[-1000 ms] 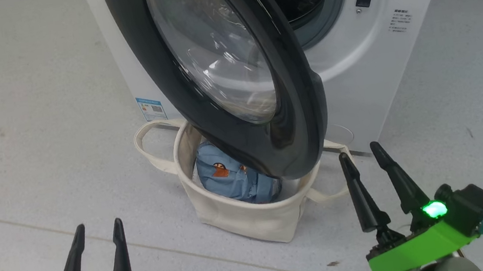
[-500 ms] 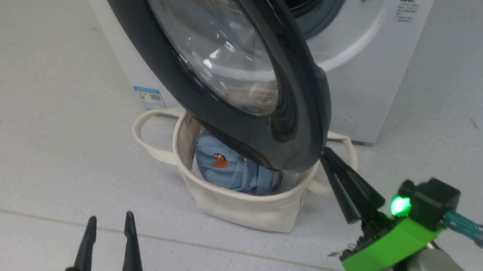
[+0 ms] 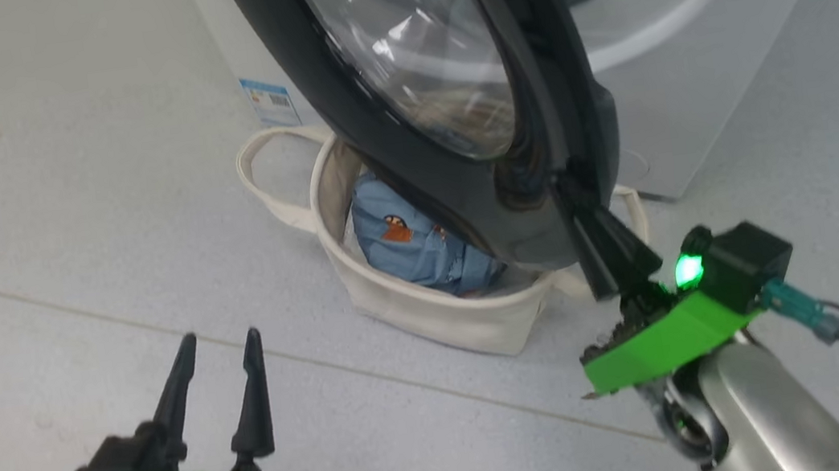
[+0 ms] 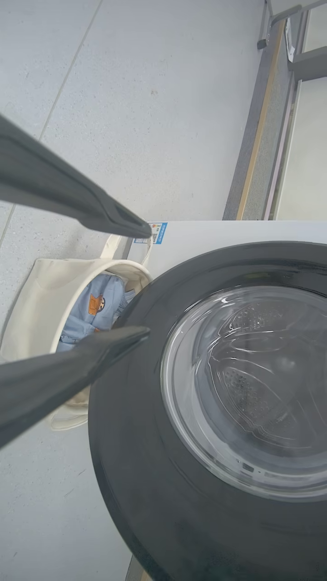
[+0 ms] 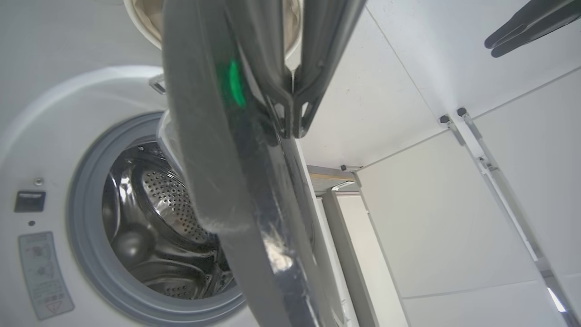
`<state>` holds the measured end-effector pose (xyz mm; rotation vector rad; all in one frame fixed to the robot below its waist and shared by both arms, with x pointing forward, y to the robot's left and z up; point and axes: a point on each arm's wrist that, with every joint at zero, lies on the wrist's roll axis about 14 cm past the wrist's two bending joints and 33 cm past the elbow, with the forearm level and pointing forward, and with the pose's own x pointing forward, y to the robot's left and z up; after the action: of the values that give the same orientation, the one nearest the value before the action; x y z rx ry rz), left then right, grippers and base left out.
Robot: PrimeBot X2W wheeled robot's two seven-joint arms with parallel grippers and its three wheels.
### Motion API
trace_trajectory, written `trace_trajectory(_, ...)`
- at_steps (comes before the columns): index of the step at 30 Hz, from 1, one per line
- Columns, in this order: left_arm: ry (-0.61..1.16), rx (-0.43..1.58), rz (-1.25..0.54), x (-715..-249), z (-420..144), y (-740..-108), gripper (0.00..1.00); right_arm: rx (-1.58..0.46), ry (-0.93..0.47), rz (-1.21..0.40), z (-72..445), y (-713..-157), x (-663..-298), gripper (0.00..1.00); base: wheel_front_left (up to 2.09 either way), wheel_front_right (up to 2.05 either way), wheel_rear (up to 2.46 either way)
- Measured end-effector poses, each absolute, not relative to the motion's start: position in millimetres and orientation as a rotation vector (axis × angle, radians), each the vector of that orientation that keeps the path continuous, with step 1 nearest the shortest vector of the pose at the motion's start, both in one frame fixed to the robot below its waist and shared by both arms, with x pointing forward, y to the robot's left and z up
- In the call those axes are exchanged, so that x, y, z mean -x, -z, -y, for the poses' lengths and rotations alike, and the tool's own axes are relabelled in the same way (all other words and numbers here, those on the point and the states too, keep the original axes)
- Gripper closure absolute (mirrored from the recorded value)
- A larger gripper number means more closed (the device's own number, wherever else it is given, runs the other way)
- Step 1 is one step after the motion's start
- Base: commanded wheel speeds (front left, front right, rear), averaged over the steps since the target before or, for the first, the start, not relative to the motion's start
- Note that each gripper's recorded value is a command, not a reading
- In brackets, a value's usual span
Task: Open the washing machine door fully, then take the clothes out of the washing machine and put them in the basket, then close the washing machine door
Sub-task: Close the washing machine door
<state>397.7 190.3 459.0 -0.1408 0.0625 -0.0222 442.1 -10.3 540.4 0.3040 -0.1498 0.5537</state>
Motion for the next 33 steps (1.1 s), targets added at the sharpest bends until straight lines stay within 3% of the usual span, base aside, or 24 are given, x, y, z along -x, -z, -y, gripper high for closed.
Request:
trace_trajectory(22, 0.087, 0.126, -0.127, -453.0, -167.8, -421.2, 0.0, -0.374, -0.298, 0.257, 87.9, -539.5, -549.3, 1.0, 0.0, 0.0, 0.0)
trace_trajectory(33, 0.146, 0.12, -0.166, -469.7, -147.7, -398.3, 0.0, -0.337, -0.255, 0.277, 107.1, -531.7, -592.7, 1.0, 0.0, 0.0, 0.0)
